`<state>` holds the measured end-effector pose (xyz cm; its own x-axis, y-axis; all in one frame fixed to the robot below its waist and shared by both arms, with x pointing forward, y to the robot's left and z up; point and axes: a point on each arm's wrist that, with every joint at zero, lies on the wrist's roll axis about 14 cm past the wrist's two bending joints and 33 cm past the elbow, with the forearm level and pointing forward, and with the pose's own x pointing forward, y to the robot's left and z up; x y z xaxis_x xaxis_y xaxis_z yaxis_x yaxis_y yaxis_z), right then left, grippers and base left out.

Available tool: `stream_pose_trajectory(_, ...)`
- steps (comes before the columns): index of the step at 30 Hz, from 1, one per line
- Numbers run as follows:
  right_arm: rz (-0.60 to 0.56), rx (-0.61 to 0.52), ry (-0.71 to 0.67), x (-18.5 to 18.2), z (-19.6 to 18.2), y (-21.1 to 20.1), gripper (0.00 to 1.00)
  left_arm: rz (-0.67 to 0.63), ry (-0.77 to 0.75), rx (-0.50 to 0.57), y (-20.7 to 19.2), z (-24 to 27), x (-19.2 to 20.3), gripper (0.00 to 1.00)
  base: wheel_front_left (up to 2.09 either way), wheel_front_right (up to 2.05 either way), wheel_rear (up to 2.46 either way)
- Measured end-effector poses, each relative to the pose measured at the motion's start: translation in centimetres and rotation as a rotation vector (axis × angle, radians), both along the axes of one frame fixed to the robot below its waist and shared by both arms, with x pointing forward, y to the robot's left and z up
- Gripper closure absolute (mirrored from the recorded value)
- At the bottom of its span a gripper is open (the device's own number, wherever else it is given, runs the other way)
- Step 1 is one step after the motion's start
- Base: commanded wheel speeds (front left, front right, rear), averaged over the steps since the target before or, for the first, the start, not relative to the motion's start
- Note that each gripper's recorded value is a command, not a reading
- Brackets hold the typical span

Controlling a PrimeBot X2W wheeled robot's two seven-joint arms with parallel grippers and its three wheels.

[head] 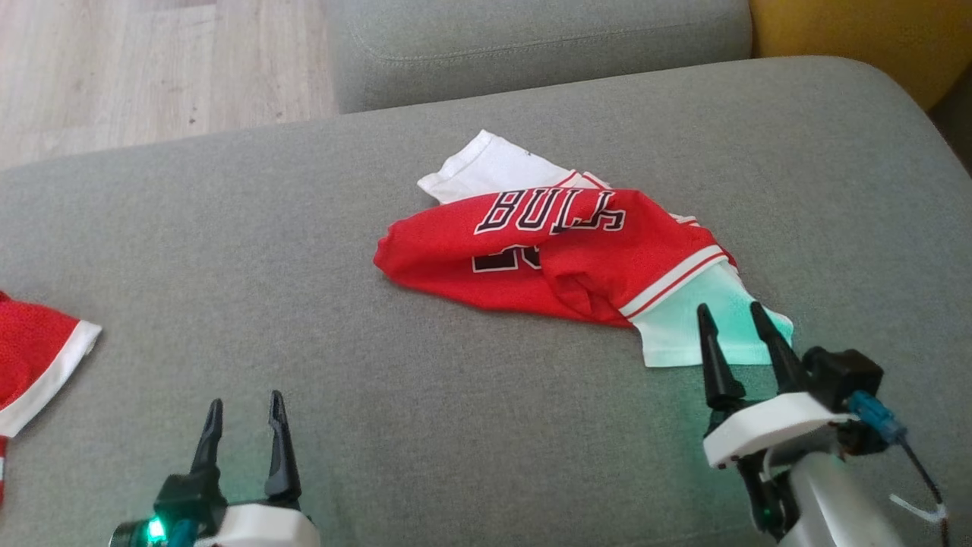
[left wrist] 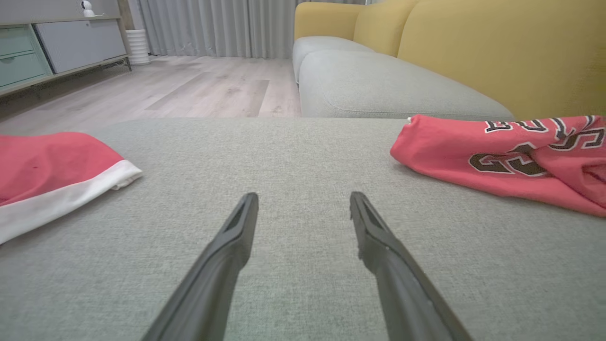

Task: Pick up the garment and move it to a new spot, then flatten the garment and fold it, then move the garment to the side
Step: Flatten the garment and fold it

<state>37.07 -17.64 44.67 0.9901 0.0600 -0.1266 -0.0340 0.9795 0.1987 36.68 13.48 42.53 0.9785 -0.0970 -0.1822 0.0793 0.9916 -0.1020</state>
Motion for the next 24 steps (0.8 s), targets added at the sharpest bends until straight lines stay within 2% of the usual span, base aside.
stream_pose_trajectory(5,-0.090,-0.012,0.049,-0.3,-1.5,-2.8,0.00,-0.025,0.013,0.004,-0.5,-0.5,0.1,0.00,0.00,0.00,0.00)
stream_pose_trajectory(11,-0.200,-0.043,0.192,-1.3,-5.5,-6.5,0.00,-0.061,0.041,-0.008,-1.6,-1.4,0.5,0.00,0.00,0.00,0.00)
stream_pose_trajectory(18,-0.217,-0.034,0.252,0.9,-7.0,-6.8,0.00,-0.043,0.071,-0.008,-1.1,-2.4,0.7,0.00,0.00,0.00,0.00)
stream_pose_trajectory(20,-0.200,-0.024,0.306,0.9,-8.5,-6.0,0.00,-0.031,0.073,-0.004,-0.6,-2.5,1.0,0.00,0.00,0.00,0.00)
stream_pose_trajectory(21,-0.195,-0.018,0.324,0.8,-9.0,-5.7,0.47,-0.027,0.074,-0.004,-0.5,-2.6,1.0,0.00,0.00,0.00,0.00)
stream_pose_trajectory(22,-0.195,-0.013,0.327,0.9,-9.2,-5.6,1.00,-0.023,0.074,-0.003,-0.4,-2.6,1.1,0.00,0.00,0.00,0.00)
stream_pose_trajectory(24,-0.196,-0.002,0.327,1.2,-9.2,-5.5,1.00,-0.019,0.074,-0.003,-0.2,-2.6,1.1,0.00,0.00,0.00,0.00)
